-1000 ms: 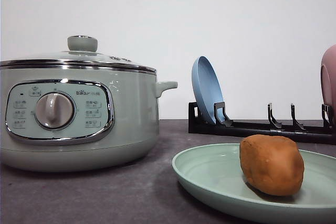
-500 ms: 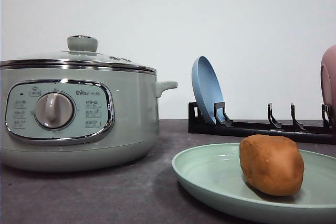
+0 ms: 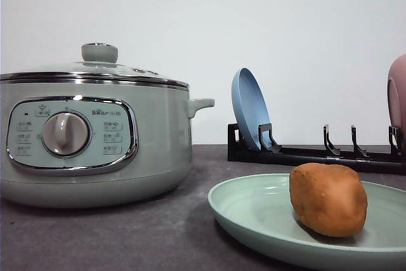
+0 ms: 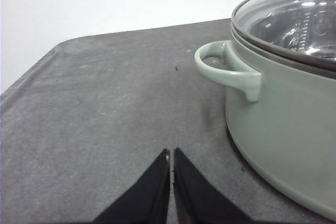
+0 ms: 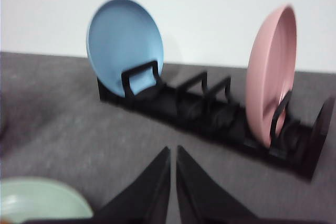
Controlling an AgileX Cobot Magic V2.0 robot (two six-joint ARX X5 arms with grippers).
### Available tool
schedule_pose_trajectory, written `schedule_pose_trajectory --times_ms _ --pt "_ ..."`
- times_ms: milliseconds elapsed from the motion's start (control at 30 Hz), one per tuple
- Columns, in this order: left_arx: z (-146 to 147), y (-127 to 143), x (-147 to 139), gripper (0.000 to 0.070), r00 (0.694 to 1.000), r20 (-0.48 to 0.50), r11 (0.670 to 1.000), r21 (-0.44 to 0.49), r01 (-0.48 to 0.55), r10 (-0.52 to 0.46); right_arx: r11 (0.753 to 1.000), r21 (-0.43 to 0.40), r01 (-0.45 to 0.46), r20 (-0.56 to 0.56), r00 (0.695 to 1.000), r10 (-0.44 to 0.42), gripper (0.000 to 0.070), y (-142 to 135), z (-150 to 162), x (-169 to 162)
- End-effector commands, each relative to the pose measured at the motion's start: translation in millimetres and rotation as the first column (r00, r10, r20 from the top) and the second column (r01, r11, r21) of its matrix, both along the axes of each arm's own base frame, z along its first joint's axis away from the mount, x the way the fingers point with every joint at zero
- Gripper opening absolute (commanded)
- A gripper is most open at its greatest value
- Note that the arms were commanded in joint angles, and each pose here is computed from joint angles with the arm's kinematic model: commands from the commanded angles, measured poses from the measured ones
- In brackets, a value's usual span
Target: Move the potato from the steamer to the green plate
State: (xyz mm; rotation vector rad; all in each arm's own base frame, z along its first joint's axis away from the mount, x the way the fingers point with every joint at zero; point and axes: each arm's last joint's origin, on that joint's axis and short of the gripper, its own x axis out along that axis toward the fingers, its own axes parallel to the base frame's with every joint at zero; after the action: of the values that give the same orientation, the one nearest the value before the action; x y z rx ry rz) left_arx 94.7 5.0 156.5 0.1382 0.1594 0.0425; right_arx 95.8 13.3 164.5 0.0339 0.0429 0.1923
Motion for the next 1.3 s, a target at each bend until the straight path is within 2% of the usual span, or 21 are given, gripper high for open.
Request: schedule_pose_trajectory --times_ms 0,267,1267 --pt "-7.3 0.3 0.8 0.0004 1.000 -0.024 1.000 -0.007 -0.003 0.003 1.000 0.022 0.000 -0.034 0.999 0.001 0.0008 0.0 -4.9 0.2" --pt "-7.3 0.3 0.8 0.0004 1.000 -0.024 1.000 -0.007 -0.003 0.003 1.000 0.010 0.002 -0.132 0.991 -0.001 0.0008 -0.1 -14.4 -0.9" --pt "-7.3 0.3 0.8 0.0004 1.000 -0.024 1.000 -0.007 -0.003 0.003 1.000 0.012 0.004 -0.114 0.993 -0.002 0.0008 -0.1 -12.5 -0.6"
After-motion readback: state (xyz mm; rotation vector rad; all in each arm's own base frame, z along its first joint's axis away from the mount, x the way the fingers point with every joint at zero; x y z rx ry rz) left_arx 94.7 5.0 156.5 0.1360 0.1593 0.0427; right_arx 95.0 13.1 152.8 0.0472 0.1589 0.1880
